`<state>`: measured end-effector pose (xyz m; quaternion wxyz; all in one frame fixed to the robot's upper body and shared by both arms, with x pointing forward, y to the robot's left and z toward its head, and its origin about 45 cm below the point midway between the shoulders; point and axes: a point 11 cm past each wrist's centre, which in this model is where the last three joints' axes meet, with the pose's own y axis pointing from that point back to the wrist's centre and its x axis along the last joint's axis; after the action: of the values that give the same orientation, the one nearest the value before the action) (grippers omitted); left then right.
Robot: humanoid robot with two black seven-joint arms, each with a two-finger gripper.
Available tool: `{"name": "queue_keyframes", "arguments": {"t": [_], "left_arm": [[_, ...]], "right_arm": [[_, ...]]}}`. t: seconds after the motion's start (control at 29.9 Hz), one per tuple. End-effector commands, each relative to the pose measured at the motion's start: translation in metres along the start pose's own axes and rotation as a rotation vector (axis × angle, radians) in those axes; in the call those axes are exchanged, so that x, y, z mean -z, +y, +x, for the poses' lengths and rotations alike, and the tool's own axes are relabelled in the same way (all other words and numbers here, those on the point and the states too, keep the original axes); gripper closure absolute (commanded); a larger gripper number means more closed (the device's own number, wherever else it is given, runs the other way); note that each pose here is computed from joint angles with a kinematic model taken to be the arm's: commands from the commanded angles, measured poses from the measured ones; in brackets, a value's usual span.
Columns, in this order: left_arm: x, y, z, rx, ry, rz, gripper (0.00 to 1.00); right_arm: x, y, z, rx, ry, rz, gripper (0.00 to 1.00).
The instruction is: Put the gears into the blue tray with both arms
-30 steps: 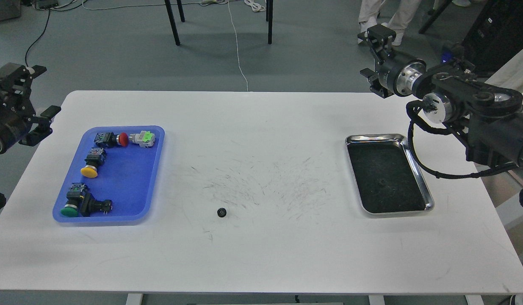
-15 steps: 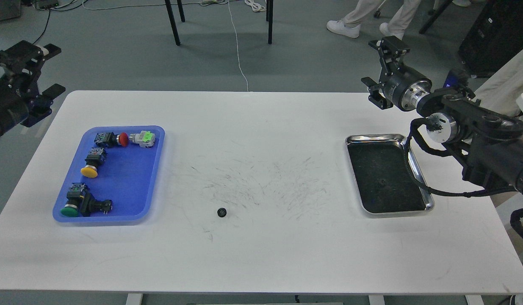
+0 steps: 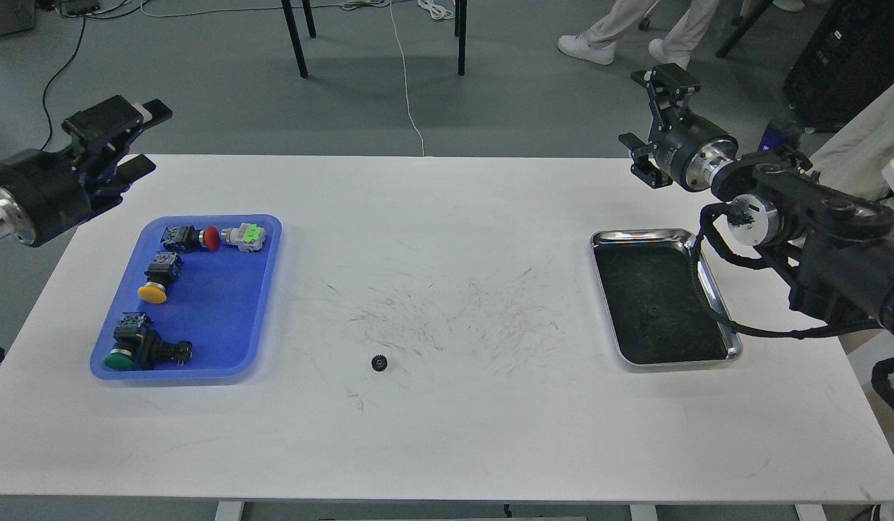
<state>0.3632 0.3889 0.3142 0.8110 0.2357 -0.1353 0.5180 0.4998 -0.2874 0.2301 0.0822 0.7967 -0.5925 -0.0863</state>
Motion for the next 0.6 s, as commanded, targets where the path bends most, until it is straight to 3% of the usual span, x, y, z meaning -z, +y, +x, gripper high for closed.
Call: {"name": "queue_keyframes", "arguments": {"t": [0.0,0.33,0.57], "left_arm": [[0.016,-0.022,0.001,-0.063,0.093,0.009,0.01],[0.091,-0.068,-0.008,-0.165,0.215,0.154,0.01],[0.125,-0.091,-0.044,-0.121,0.193,0.267,0.01]], "right_arm": [[-0.005,0.001,0.001,-0.008,-0.005,-0.005,0.04],[-0.009,0.001,-0.001,-0.011,-0.003,-0.008,0.04],[-0.010,0.001,0.000,-0.014,-0.001,-0.008,0.04]]}}
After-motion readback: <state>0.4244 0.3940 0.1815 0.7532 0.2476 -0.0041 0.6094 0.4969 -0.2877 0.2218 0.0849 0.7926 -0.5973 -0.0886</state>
